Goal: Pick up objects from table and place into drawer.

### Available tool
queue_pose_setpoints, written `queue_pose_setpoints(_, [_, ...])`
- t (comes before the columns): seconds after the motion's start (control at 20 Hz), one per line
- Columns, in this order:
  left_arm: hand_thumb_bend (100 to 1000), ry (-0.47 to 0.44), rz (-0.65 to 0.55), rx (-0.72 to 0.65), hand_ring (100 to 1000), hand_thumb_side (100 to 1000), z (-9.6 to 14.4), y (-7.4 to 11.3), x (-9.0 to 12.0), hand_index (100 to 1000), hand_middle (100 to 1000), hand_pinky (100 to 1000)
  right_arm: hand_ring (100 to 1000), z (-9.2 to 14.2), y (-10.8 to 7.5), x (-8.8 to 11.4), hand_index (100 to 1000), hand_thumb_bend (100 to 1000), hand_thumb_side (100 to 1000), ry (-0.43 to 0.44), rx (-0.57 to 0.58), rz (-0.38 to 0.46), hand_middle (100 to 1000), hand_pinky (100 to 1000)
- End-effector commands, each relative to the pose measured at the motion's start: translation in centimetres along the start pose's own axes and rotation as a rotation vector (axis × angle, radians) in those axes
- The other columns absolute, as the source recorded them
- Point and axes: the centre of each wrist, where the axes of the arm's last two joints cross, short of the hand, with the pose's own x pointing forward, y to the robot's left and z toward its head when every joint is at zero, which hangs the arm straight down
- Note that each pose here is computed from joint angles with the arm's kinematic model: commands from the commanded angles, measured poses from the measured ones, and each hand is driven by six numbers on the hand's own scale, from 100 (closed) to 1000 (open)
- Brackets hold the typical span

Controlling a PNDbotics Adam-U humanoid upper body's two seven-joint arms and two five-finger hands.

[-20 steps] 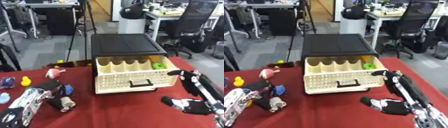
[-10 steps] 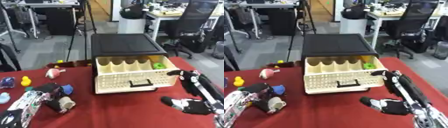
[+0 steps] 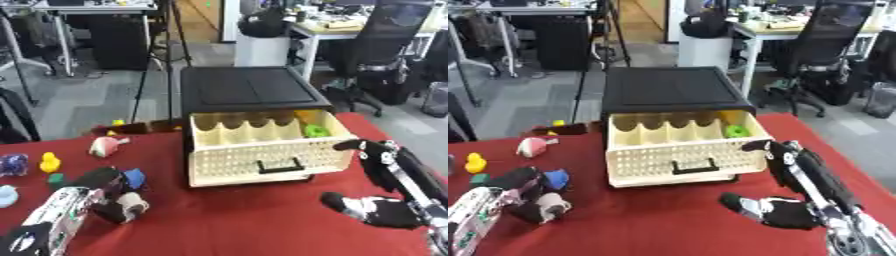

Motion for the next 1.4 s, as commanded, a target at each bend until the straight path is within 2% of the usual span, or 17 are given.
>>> queue_pose_setpoints(0.05, [353, 0.001, 0.016, 0.042, 186, 287, 0.2, 1.3, -0.3, 367, 179, 100, 100, -0.1, -0.7, -0.1, 777, 800, 802, -0.005, -0.009, 0.013, 165, 100])
queue_pose_setpoints(0.25, [331, -0.022, 0.034, 0.057, 179, 306, 0.6, 2.4, -0.4, 361, 171, 100, 100, -0.1, -0.7, -0.1, 777, 800, 801, -0.004, -0.009, 0.013, 165, 100])
queue_pose_setpoints(0.55, [332, -0.054, 0.078, 0.157, 173, 318, 2.1, 6.1, -0.3, 361, 165, 100, 100, -0.1, -0.7, -0.1, 777, 799, 802, -0.004, -0.008, 0.013, 165, 100])
queue_pose_setpoints(0.75, [333, -0.064, 0.116, 0.280, 169, 325, 3.1, 8.5, 0.3, 366, 163, 100, 100, -0.1, -0.6, -0.1, 776, 798, 802, -0.003, -0.007, 0.012, 165, 100])
queue_pose_setpoints(1.05, [281, -0.125, 0.242, 0.475, 171, 289, 4.3, 11.6, 2.3, 371, 166, 100, 100, -0.1, -0.5, -0.1, 777, 798, 801, -0.002, -0.002, 0.006, 165, 100])
queue_pose_setpoints(1.4, [255, -0.231, 0.373, 0.591, 172, 286, 4.5, 13.5, 5.6, 371, 167, 100, 100, -0.2, -0.4, 0.0, 777, 797, 802, -0.011, 0.005, -0.001, 165, 100])
